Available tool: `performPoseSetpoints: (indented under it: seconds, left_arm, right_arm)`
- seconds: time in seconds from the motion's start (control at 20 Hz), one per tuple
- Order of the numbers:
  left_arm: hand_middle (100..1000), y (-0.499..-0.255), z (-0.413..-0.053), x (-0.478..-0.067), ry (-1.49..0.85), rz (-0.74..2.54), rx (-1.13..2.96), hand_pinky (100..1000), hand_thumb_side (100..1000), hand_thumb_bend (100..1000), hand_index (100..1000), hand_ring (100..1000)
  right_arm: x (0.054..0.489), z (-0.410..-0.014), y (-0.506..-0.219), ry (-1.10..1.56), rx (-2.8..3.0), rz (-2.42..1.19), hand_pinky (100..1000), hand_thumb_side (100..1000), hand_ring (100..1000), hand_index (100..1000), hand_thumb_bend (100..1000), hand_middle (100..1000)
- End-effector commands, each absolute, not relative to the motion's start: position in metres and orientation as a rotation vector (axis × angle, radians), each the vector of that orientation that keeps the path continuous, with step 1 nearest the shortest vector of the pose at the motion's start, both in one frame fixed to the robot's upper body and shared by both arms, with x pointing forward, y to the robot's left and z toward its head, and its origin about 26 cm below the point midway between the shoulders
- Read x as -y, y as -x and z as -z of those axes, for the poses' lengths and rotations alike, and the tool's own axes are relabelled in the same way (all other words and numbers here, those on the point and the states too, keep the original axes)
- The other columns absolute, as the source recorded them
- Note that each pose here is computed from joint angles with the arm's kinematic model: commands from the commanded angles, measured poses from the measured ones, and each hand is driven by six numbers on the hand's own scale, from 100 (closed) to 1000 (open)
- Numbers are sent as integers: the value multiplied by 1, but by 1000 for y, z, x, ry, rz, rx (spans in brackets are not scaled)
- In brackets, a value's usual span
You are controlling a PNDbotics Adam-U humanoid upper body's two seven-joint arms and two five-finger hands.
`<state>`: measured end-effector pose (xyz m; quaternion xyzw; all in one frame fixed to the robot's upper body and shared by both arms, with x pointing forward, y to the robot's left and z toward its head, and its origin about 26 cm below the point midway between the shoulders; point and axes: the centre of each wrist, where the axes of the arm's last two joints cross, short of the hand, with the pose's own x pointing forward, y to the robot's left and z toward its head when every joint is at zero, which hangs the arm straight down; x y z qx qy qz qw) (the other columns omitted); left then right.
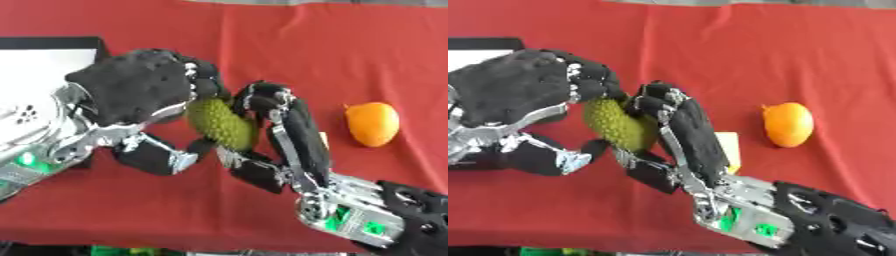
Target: Pick up the objects with one hand, pass them to the other hand, and then place them into the box on the other side of the table.
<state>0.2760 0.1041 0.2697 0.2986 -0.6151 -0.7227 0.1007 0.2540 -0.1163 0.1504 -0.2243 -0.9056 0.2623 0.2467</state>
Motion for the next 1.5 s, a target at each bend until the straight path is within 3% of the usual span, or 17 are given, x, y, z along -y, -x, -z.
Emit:
performPoseSetpoints:
  seconds: [0.05, 0.3, 0.6, 0.85, 1.0, 1.35, 1.5]
  left_arm:
    - [775, -273, -273, -104, -917, 2134, 1851, 775, 357, 259, 844, 761]
    - [747, -273, -272, -103, -949, 2124, 1892, 754, 358, 275, 811, 739]
    - [653, -273, -269, -102, -990, 2131, 1953, 685, 362, 303, 728, 663]
    - [603, -273, -266, -103, -982, 2113, 1984, 634, 314, 237, 686, 619]
    - [585, -273, -264, -103, -962, 2099, 1992, 607, 275, 109, 672, 602]
    - [504, -273, -263, -104, -932, 2056, 2015, 529, 256, 100, 588, 528]
    - [477, -274, -262, -105, -924, 2028, 2021, 496, 254, 100, 561, 503]
  right_arm:
    - [120, -157, -253, 632, 2508, -705, 251, 100, 588, 382, 163, 365]
    - [120, -156, -253, 627, 2515, -715, 252, 100, 587, 382, 165, 364]
    - [120, -154, -252, 621, 2517, -716, 249, 100, 587, 381, 166, 362]
    - [120, -153, -251, 614, 2517, -718, 247, 100, 586, 380, 167, 366]
    - [120, -152, -251, 610, 2516, -720, 246, 100, 586, 380, 167, 369]
    - [120, -151, -250, 615, 2517, -727, 263, 100, 594, 407, 172, 392]
    - [121, -151, -250, 634, 2516, -737, 284, 100, 608, 438, 222, 422]
